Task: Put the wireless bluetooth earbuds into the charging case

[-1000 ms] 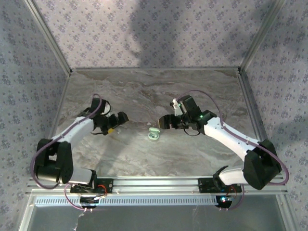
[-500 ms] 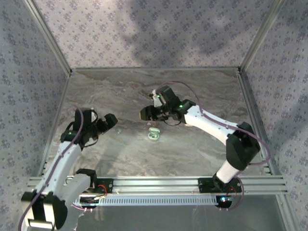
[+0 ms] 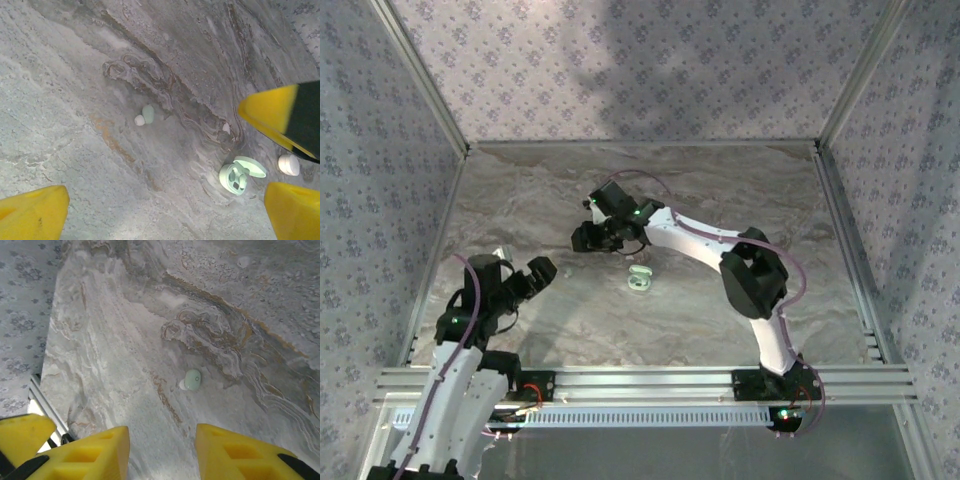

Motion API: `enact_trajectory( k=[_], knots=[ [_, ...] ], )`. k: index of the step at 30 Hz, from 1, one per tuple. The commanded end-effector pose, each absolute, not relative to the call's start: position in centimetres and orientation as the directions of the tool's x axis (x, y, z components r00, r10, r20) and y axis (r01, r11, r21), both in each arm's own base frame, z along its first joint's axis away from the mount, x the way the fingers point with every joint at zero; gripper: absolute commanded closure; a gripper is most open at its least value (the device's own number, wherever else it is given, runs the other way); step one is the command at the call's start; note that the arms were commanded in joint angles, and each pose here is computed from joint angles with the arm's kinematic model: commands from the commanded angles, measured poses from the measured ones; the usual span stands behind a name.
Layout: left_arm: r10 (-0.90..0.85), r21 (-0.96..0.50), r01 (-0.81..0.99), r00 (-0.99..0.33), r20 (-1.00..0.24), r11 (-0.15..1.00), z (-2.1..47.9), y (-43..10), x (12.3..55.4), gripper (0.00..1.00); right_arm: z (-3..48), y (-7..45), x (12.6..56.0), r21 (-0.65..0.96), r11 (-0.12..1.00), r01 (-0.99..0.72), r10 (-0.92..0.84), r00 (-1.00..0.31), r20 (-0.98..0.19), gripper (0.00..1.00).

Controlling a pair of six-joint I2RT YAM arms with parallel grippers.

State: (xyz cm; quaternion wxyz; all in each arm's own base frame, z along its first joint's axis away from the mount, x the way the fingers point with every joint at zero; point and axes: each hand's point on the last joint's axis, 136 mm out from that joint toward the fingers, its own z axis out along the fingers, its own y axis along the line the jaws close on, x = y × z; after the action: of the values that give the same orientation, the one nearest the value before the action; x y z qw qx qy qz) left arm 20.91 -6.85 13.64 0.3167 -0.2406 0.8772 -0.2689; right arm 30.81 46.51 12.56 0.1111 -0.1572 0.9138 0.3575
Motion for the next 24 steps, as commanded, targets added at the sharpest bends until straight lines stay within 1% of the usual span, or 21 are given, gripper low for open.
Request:
enact_trajectory(
  k=[1, 7, 10, 17, 24],
  knots=[
    [-0.59, -0.639, -0.228, -0.679, -0.436, 0.735, 14.0, -7.0, 20.6, 0.0, 11.1, 47.0, 30.6, 0.614, 0.716, -0.331, -0.217, -0.942, -0.255, 0.59],
    [-0.59, -0.635, -0.208, -0.65, -0.478, 0.744, 14.5, -6.6, 20.6, 0.0, 8.5, 47.9, 31.0, 0.612, 0.731, -0.302, -0.227, -0.953, -0.199, 0.62],
    [-0.598, -0.623, -0.226, -0.637, -0.487, 0.749, 14.4, -6.1, 20.7, 0.0, 7.6, 48.3, 31.1, 0.615, 0.732, -0.293, -0.236, -0.956, -0.174, 0.63],
    [-0.626, -0.615, -0.266, -0.604, -0.494, 0.742, 14.3, -5.2, 20.7, 0.0, 6.1, 49.1, 31.0, 0.62, 0.733, -0.278, -0.25, -0.959, -0.135, 0.63],
    [-0.599, -0.62, -0.215, -0.612, -0.516, 0.754, 14.7, -5.7, 20.9, 0.0, 5.1, 50.0, 30.3, 0.629, 0.727, -0.276, -0.269, -0.957, -0.109, 0.63]
  ],
)
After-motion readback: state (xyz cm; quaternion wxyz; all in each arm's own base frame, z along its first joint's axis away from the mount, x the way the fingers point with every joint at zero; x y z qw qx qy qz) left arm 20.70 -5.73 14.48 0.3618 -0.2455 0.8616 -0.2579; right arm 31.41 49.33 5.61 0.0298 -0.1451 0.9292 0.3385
